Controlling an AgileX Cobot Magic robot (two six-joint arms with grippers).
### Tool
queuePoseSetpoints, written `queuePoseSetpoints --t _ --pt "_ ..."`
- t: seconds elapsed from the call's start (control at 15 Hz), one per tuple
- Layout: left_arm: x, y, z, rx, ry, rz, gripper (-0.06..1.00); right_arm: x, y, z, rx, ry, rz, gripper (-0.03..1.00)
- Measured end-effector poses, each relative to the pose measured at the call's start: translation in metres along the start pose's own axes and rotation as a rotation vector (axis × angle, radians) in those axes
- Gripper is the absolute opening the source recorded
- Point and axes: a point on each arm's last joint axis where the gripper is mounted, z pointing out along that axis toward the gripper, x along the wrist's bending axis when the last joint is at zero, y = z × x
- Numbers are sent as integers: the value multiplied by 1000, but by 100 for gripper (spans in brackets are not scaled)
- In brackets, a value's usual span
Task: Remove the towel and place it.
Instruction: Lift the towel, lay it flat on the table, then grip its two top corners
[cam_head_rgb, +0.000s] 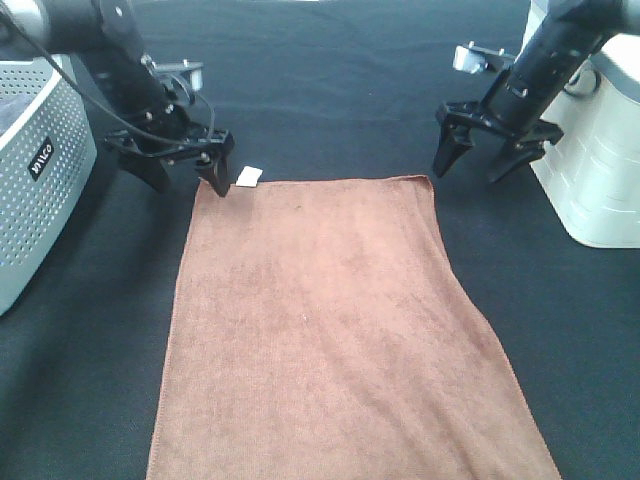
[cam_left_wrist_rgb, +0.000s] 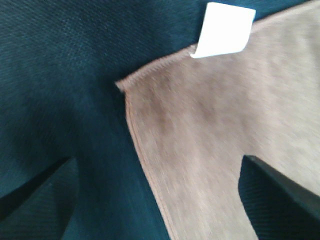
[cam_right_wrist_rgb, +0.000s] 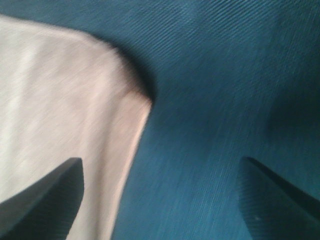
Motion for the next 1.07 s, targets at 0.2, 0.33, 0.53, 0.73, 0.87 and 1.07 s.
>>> queuePoseSetpoints --t 0.2,0.33,0.53,0.73,0.87,1.07 --pt "4 -2 21 10 3 -8 80 -7 4 17 -25 -11 12 80" --pt "5 -2 24 7 2 -9 80 -12 5 29 -31 -12 22 80" --pt "5 -1 24 4 1 -10 80 -11 6 36 -29 -2 26 80" --pt "5 0 24 -11 0 -12 80 0 8 43 -34 -18 -8 80" --pt "4 0 24 -12 -4 -14 80 3 9 44 -40 -18 -14 80" --pt "-3 2 26 -31 -64 -20 80 15 11 49 -54 -19 -38 79"
